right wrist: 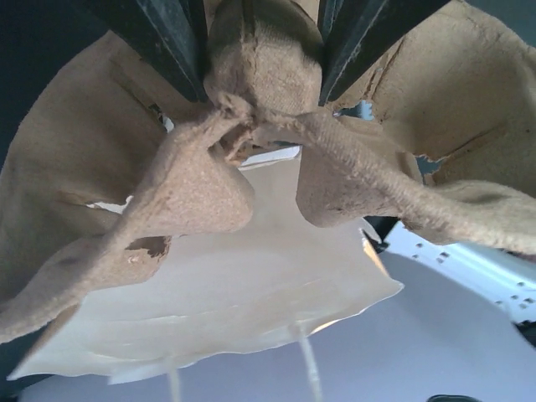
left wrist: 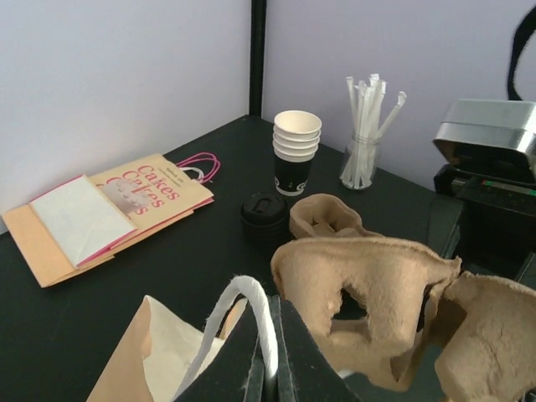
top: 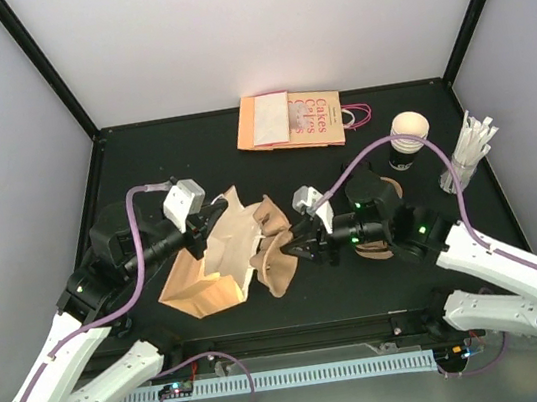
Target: Pack the takeout coffee
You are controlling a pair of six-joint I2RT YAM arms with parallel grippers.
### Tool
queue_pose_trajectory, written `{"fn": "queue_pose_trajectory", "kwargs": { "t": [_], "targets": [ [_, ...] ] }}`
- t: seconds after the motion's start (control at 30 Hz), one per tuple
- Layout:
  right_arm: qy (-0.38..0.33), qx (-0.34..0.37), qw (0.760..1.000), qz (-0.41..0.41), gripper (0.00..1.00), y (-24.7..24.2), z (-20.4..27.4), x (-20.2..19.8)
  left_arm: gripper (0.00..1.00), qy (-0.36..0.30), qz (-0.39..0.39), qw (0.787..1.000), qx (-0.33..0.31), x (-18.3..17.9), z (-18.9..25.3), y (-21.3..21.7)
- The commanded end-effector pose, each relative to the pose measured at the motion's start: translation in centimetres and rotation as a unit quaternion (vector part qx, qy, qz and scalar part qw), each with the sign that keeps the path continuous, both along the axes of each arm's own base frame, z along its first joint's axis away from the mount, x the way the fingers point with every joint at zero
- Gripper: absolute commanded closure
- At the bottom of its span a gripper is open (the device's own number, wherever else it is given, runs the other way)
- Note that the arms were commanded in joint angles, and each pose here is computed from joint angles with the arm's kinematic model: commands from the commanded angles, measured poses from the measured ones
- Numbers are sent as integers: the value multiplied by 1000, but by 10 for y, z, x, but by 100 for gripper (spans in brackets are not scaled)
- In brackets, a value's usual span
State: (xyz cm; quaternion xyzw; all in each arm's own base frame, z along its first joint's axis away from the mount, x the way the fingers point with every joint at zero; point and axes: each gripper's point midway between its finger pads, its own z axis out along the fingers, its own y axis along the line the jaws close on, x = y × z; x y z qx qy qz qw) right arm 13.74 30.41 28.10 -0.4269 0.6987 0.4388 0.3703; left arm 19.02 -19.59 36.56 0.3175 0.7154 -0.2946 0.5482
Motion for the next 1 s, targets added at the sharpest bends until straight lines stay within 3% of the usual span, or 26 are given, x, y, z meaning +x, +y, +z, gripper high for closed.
{"fn": "queue_pose_trajectory", "kwargs": {
  "t": [0.0,0.17,0.43,0.6,0.97],
  "targets": [
    [29,6,996,85,64,13,11,-22,98,-23,-38,999,-17,-12,16,-6],
    [29,22,995,96,64,18,26,-23,99,-19,-40,999,-11,-13,12,-6],
    [-8,-11,1000,-7,64,-3,38,3,98,-22,-35,999,-4,-13,10,-3],
    [-18,-20,999,-20,64,-13,46,2,98,-24,-41,999,-4,-14,10,-5],
    [-10,29,998,48,63,-1,73,-19,98,-23,-52,998,-4,-13,10,-10]
  ]
}}
